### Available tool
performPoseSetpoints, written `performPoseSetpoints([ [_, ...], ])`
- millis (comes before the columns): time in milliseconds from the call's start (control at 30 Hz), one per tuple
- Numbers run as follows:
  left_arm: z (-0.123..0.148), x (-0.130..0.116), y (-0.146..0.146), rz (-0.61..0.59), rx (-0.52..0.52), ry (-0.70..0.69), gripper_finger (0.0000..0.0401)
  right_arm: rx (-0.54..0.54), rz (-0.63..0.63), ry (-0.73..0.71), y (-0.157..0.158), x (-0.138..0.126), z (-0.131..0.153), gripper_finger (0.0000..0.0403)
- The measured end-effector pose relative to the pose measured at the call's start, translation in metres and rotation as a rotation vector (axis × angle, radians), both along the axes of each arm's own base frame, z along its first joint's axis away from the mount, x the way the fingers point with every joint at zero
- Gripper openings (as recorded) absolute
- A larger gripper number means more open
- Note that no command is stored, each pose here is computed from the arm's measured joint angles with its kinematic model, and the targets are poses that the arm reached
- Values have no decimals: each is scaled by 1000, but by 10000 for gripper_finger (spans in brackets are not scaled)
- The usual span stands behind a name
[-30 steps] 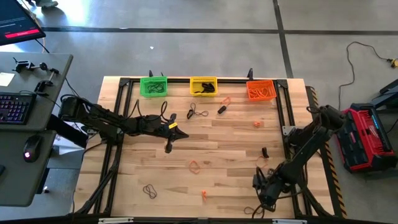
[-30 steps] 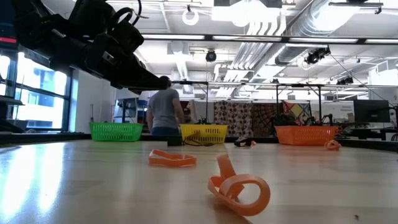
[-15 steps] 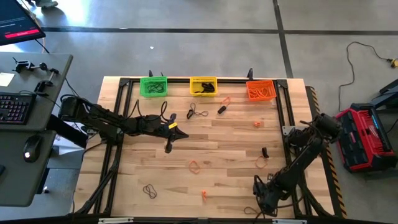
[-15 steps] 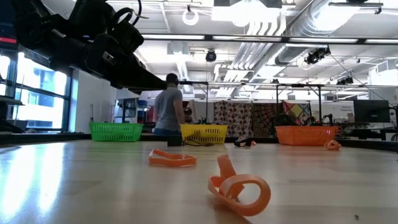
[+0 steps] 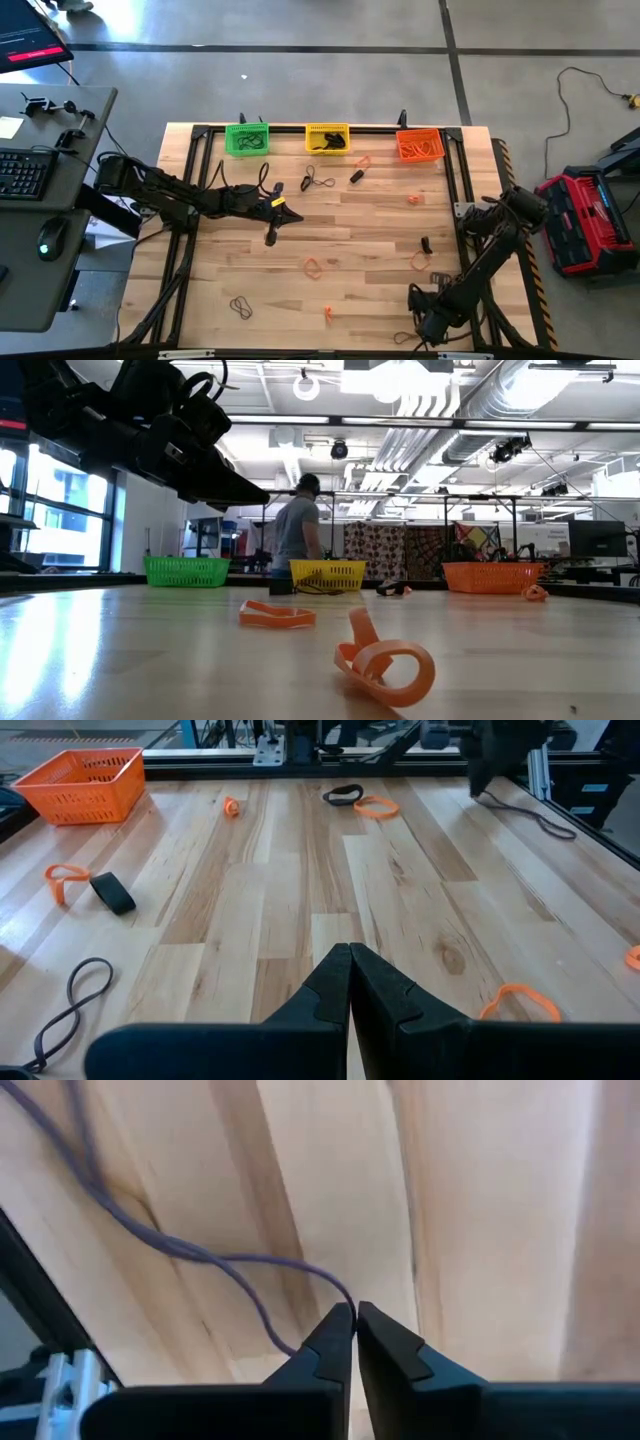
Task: Sort rubber bands into baskets
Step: Put the purple rubber band into the green bin
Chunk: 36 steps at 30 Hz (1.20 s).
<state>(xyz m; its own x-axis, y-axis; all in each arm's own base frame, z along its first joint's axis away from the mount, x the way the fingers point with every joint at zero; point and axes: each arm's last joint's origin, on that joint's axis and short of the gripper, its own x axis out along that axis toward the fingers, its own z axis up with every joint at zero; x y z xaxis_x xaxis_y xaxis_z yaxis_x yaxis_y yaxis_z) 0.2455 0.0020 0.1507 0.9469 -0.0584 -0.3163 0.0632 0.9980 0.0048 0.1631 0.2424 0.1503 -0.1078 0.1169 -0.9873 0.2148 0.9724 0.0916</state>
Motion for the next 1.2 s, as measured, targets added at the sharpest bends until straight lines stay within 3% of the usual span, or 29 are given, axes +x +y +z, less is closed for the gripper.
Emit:
performPoseSetpoints([
  [300, 0, 0, 0, -1, 4, 0, 0, -136, 2, -27, -5, 11, 36, 1],
  [533, 0, 0, 0, -2, 7, -1, 0, -120, 0, -92, -4, 14, 45, 6],
  [667, 0, 0, 0, -2, 7, -1, 0, -81, 23, -122, -2, 16, 39, 35],
  [833, 0, 0, 0, -2, 7, 0, 0, -48, 46, -154, 0, 18, 33, 103],
  [967, 0, 0, 0, -3, 7, 0, 0, -20, 143, -146, 5, 13, 33, 147],
  [1200, 0, 0, 0, -2, 7, 0, 0, -16, 240, -186, 20, 6, 23, 162],
])
